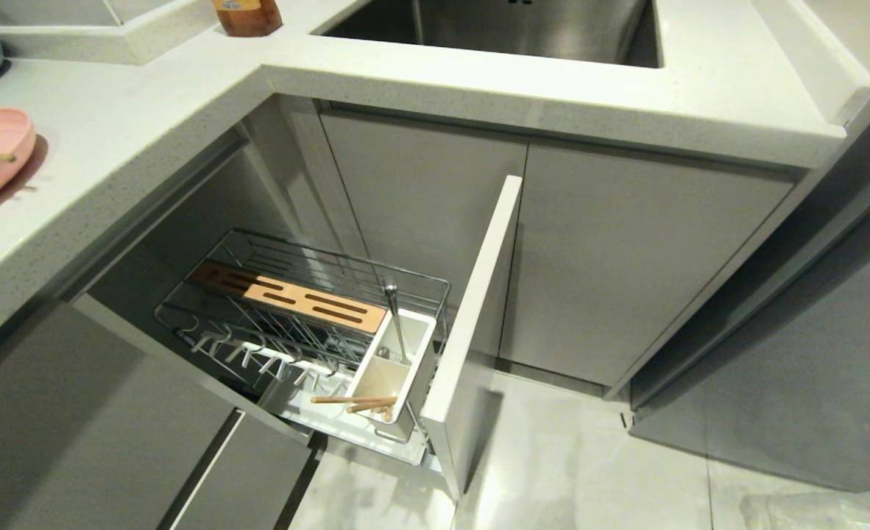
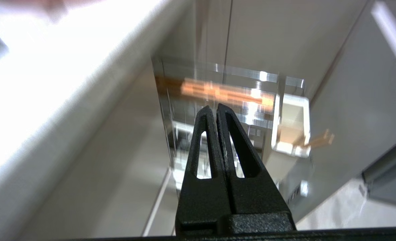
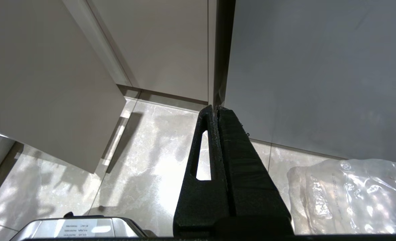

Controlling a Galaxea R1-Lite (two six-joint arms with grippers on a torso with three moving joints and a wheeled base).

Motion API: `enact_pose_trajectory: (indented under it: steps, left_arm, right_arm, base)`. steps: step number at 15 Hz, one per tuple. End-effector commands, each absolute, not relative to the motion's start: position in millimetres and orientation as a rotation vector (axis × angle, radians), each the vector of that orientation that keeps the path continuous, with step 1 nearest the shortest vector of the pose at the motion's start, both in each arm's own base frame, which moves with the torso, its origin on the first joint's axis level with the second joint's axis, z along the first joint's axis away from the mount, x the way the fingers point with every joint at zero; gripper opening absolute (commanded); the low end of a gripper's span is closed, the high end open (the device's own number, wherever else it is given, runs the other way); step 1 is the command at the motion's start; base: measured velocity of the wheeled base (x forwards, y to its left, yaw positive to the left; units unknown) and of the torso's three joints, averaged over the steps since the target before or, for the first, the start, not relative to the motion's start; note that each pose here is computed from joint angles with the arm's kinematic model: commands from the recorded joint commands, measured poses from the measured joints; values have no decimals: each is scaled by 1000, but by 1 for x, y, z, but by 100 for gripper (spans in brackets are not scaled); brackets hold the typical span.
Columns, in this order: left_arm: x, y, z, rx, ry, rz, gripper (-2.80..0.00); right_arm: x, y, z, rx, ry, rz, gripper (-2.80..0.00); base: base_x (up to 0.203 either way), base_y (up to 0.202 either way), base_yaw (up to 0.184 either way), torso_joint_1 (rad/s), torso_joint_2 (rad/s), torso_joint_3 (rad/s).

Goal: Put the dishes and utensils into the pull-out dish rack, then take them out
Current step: Pick up the bowl and place it in the cupboard

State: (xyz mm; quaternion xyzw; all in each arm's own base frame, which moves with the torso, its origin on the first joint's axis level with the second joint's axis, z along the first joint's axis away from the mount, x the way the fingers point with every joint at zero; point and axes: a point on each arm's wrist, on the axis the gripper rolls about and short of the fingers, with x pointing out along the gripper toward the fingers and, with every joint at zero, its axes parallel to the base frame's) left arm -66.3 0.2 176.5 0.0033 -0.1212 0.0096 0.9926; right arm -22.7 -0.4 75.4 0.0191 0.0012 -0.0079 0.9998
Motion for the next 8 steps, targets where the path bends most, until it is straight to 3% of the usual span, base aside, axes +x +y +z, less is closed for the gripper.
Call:
enact_pose_trajectory:
  steps: [1,8]
  left_arm:
    - [-63,0,212,5,-220,27,-280]
    - [-25,13,356,-68,-265,206,-280]
  right_arm:
    - [-22,0,75,38,5,-15,-280]
    - [-23,0,75,38,3,-17,-280]
  base:
    - [0,0,0,0,0,0]
    - [0,0,0,0,0,0]
